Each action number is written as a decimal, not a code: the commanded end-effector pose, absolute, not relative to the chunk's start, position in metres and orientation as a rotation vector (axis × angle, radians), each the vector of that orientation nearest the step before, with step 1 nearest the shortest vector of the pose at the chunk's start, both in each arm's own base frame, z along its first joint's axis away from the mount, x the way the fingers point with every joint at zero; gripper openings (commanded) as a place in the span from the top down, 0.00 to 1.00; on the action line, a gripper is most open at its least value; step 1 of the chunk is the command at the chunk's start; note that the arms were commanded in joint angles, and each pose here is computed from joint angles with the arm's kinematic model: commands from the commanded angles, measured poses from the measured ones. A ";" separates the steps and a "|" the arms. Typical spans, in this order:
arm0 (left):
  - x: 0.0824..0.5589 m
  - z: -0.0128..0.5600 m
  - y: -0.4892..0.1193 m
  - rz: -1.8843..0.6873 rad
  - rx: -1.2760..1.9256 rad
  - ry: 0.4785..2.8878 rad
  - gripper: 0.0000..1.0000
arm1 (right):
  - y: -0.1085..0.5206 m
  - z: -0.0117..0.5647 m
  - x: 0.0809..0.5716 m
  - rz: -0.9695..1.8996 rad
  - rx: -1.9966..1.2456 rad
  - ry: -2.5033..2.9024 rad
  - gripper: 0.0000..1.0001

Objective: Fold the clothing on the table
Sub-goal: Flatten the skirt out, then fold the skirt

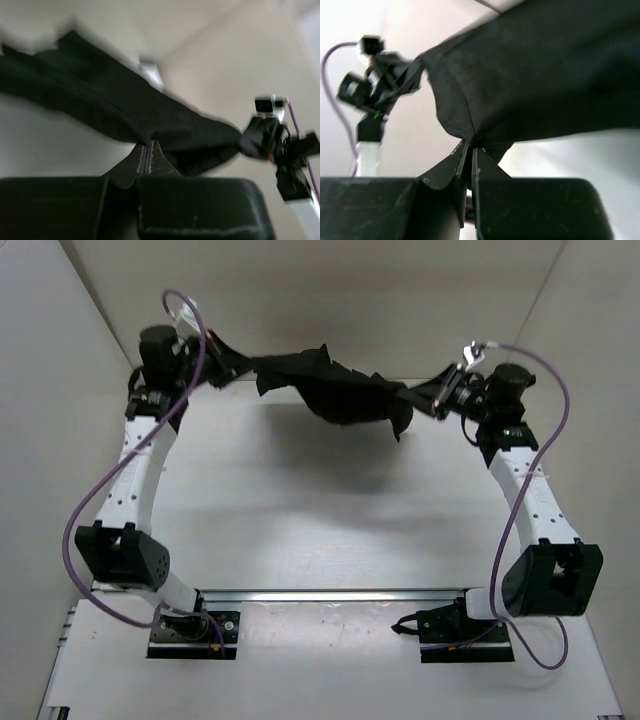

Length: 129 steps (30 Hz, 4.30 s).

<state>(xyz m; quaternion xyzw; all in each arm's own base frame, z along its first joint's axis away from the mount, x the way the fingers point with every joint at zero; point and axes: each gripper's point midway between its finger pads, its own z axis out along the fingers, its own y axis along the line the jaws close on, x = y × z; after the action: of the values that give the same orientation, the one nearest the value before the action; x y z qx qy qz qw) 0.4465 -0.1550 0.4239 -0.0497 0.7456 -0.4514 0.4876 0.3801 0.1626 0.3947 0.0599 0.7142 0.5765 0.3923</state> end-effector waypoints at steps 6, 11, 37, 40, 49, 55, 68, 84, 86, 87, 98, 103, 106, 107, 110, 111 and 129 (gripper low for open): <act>0.314 0.223 -0.197 -1.132 -0.073 2.141 0.50 | 0.117 0.212 0.309 1.149 0.516 2.123 0.71; 0.286 0.162 -0.183 -1.076 -0.062 2.287 0.39 | 0.086 0.152 0.276 0.906 0.570 2.269 0.57; 0.349 0.031 -0.179 -0.570 -0.070 2.633 0.39 | 0.143 0.058 0.292 0.705 0.545 2.609 0.55; 0.354 0.026 -0.185 -0.584 -0.064 2.638 0.81 | 0.142 0.052 0.297 0.626 0.533 2.662 0.75; 0.339 0.075 -0.168 -0.681 -0.059 2.586 1.00 | 0.112 0.096 0.283 0.647 0.467 2.582 1.00; 0.291 0.068 -0.173 -0.705 -0.049 2.585 1.00 | 0.088 0.069 0.241 0.683 0.486 2.667 1.00; 0.223 0.109 -0.164 -0.810 0.019 2.573 1.00 | 0.102 0.100 0.185 0.757 0.404 2.723 1.00; 0.207 0.186 -0.177 -0.962 0.043 2.430 1.00 | 0.140 0.202 0.180 0.936 0.137 2.612 1.00; 0.245 0.198 -0.175 -0.984 0.009 2.388 1.00 | 0.139 0.201 0.224 0.952 0.150 2.623 1.00; 0.268 0.196 -0.168 -0.976 -0.055 2.394 1.00 | 0.136 0.210 0.243 0.973 0.142 2.582 1.00; 0.473 0.153 -0.157 -1.429 -0.361 2.311 0.54 | 0.074 0.195 0.473 0.917 0.338 2.505 0.60; 0.453 0.162 -0.158 -1.448 -0.402 2.242 0.54 | 0.062 0.170 0.452 0.893 0.386 2.475 0.62; 0.437 0.168 -0.161 -1.424 -0.382 2.222 0.56 | 0.065 0.150 0.427 0.950 0.425 2.451 0.58; 0.430 0.172 -0.165 -1.400 -0.341 2.225 0.56 | 0.067 0.140 0.418 0.963 0.451 2.441 0.55; 0.408 0.155 -0.171 -1.266 -0.318 2.318 0.55 | 0.079 0.112 0.396 0.971 0.517 2.449 0.54; 0.407 0.144 -0.167 -1.168 -0.330 2.347 0.55 | 0.082 0.108 0.392 0.984 0.552 2.444 0.53; 0.370 0.036 -0.191 -0.798 -0.279 2.649 0.58 | 0.079 0.041 0.407 0.860 1.086 2.258 0.45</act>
<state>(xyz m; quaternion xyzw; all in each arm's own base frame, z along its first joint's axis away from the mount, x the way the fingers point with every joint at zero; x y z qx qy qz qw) 0.3699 -0.1956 0.0397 -0.1182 0.9288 -0.3092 0.1668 0.3851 0.0962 0.0423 0.3628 0.8537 0.3164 0.1988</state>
